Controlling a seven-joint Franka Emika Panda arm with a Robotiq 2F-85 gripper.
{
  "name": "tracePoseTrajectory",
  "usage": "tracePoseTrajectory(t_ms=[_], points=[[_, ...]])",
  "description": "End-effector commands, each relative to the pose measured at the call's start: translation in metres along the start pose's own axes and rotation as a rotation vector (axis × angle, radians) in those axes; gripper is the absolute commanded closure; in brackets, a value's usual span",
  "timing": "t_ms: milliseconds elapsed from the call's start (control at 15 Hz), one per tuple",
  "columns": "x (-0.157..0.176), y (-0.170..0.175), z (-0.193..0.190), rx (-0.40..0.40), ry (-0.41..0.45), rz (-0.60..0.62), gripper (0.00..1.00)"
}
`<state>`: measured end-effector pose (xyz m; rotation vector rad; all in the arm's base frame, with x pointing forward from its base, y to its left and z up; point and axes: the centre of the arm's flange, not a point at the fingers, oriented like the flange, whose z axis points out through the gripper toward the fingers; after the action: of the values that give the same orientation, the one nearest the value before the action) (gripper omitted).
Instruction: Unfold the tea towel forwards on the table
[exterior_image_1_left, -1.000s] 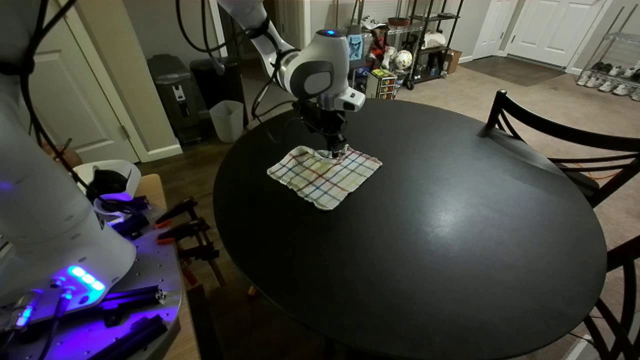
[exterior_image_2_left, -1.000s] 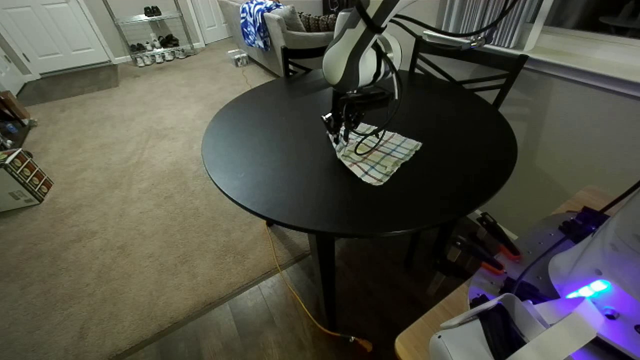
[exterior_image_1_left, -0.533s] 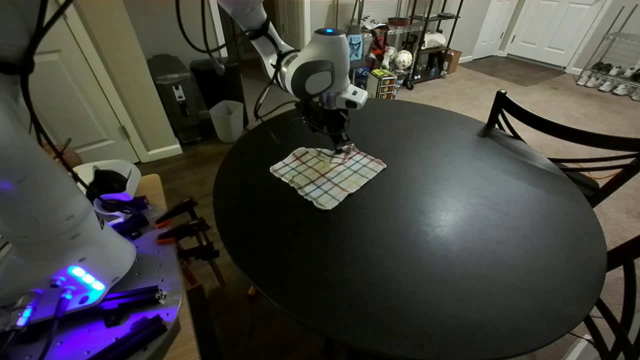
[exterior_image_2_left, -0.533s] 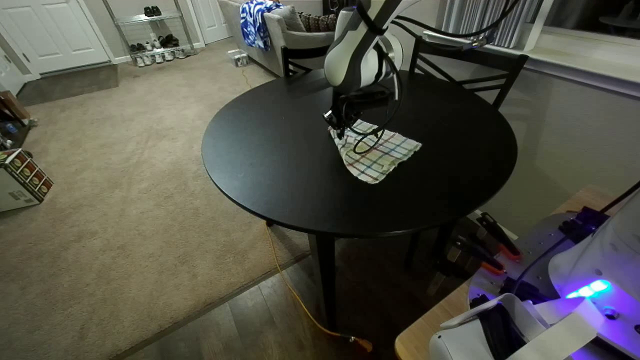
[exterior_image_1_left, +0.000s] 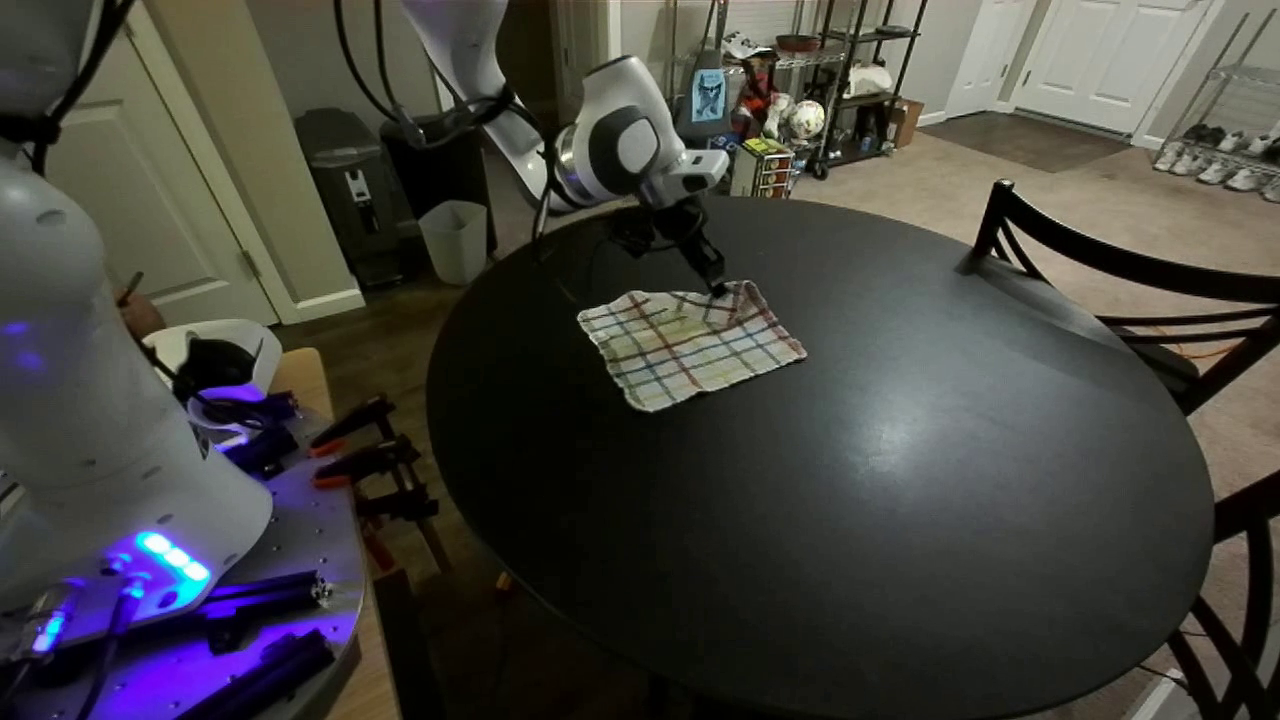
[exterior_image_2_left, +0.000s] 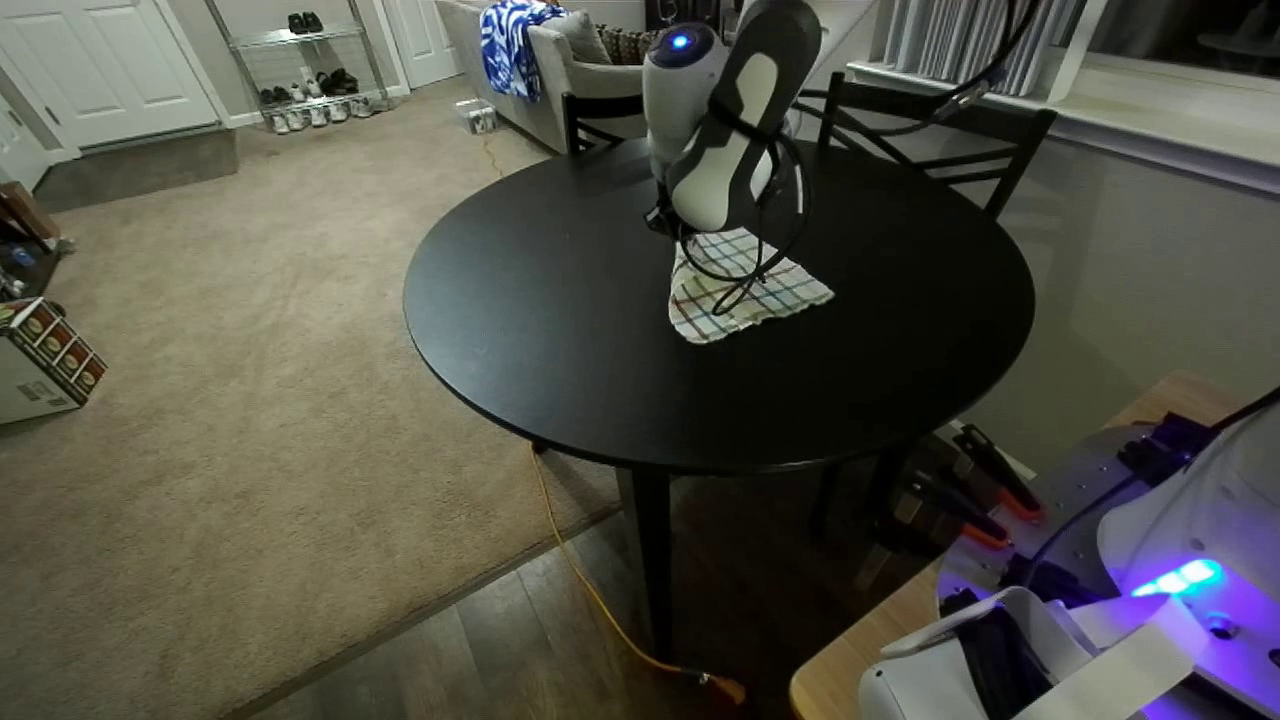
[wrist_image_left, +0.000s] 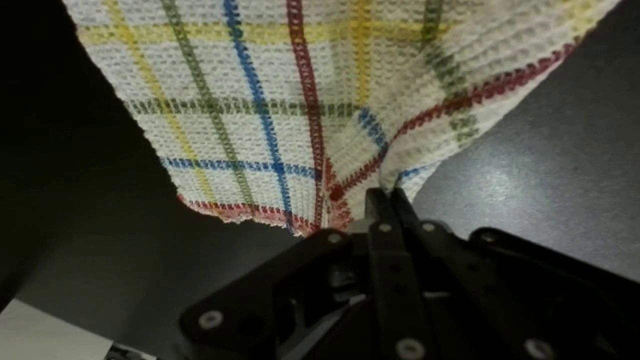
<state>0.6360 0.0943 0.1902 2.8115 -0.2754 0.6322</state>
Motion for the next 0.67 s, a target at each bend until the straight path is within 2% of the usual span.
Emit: tracePoseTrajectory(t_ms=[0,133,267,467,600], points=[[-0.007,-0.011,0.011,-0.135,0.033,0.017,0.67],[-0.007,-0.013,0.016,-0.178,0.034,0.023,0.54],[-0.008,-0.011,0.020,-0.181,-0.026,0.021,0.41],[-0.005,-0.005,0.021,-0.081,-0.146,0.053,0.22],[0.001,0.001,0.019,-0.022,-0.177,0.098,0.09]])
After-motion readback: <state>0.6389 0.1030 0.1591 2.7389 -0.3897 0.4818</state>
